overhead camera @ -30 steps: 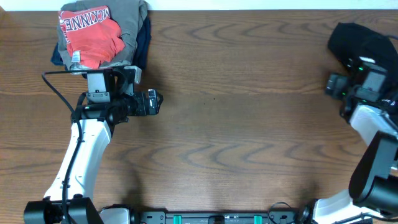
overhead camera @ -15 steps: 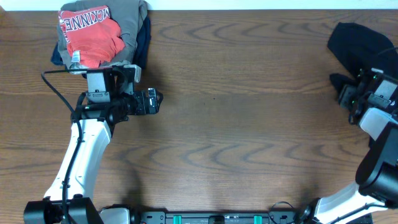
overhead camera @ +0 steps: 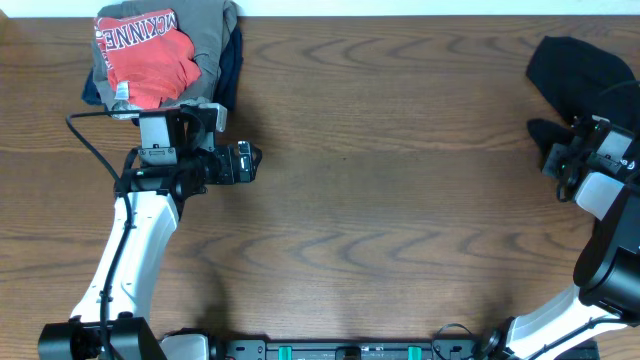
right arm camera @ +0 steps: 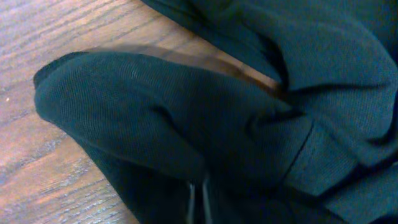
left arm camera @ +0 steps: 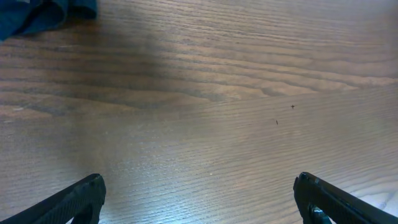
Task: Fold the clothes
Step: 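Drag the black shirt with the right gripper toward the table center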
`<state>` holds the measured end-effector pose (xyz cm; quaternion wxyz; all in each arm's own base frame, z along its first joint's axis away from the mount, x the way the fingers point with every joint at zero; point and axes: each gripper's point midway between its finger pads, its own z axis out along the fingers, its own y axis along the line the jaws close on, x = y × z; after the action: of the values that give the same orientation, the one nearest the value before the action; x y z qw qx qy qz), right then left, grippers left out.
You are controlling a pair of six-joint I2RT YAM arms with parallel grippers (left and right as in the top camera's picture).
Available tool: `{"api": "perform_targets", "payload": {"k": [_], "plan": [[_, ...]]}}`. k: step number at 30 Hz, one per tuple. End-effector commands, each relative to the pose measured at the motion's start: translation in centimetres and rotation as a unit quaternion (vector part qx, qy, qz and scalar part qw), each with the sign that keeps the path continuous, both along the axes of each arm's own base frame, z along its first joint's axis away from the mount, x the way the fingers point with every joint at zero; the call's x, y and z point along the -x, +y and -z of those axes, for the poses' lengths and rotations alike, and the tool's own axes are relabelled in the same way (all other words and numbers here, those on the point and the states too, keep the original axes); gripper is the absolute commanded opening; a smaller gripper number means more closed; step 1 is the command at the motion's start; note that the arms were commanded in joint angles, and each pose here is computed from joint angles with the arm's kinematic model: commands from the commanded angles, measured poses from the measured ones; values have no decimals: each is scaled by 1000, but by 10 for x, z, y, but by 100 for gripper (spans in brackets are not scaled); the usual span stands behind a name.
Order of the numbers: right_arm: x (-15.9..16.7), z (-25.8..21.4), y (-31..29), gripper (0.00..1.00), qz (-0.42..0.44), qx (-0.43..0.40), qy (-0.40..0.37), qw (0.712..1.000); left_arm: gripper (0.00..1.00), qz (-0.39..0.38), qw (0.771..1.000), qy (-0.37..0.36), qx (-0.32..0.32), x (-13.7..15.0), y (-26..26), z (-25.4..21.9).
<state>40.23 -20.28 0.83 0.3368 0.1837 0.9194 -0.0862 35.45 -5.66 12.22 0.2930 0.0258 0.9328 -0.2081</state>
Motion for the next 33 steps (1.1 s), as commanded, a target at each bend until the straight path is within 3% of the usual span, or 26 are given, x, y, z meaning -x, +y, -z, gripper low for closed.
{"api": "perform_targets", "payload": {"k": [1, 8, 16, 25, 33], "plan": [[-2, 0, 0, 1, 23, -24, -10, 999, 98, 11, 1000, -12, -3, -3, -2, -5], [-17, 0, 40, 1, -22, -82, -27, 996, 98, 11, 1000, -25, -4, -8, -2, -9], [-39, 0, 197, 1, -148, -204, -10, 968, 98, 10, 998, -60, -5, -21, -2, -19], [17, -9, 388, 1, -330, -243, 98, 907, 98, -14, 998, -58, -18, -23, 15, -17], [55, -109, 436, 1, -442, -199, 102, 869, 98, -35, 998, -56, -19, -24, 30, -17]]}}
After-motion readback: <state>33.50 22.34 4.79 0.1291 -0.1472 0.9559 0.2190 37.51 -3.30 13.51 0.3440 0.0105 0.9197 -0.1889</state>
